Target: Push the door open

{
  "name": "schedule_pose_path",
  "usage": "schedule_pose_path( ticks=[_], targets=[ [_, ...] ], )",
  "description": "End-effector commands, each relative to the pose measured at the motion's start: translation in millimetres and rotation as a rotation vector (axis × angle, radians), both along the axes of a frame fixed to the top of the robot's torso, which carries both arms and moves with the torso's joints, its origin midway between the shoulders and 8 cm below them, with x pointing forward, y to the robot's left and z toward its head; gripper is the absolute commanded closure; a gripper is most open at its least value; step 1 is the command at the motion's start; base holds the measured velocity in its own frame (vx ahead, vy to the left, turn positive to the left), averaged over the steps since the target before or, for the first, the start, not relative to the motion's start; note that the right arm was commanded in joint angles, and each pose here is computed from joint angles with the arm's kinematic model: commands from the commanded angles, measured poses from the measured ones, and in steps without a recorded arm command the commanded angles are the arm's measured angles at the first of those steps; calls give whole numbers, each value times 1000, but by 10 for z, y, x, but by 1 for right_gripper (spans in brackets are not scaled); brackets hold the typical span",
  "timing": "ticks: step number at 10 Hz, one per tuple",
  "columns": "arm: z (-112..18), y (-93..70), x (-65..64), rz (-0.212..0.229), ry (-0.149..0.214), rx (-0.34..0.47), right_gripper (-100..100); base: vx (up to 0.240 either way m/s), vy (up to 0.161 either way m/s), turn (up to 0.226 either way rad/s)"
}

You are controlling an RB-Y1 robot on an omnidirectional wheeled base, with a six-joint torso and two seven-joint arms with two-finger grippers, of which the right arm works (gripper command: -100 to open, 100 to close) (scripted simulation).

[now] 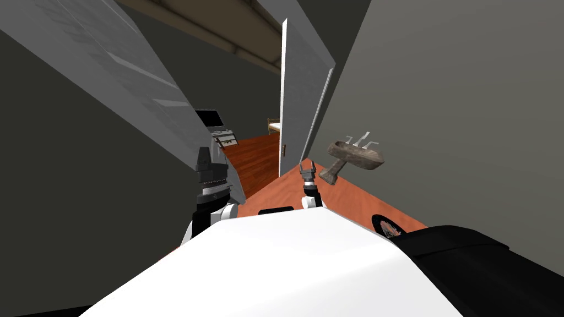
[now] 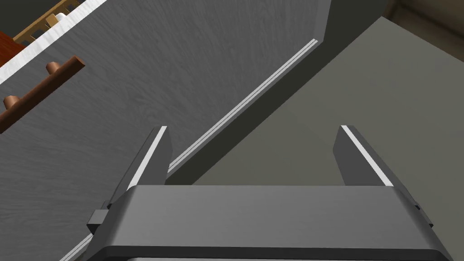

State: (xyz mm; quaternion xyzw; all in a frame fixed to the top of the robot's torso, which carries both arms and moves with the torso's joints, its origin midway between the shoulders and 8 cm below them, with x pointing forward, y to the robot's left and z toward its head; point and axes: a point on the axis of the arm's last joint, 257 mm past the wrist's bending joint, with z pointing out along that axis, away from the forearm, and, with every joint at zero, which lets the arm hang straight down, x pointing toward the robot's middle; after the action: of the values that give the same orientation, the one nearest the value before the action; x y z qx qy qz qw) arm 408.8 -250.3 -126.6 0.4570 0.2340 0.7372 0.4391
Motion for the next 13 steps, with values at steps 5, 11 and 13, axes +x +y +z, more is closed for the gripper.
schedule_pose_path(
  ticks=[5,11,13],
  targets=[
    [-376,-7,112,56,50,153,-100,87,-99,209],
    [-723,-16,188,95,97,292,-100,59,-85,166],
    [-838,-20,208,105,112,338,-100,64,-94,186]
  ],
)
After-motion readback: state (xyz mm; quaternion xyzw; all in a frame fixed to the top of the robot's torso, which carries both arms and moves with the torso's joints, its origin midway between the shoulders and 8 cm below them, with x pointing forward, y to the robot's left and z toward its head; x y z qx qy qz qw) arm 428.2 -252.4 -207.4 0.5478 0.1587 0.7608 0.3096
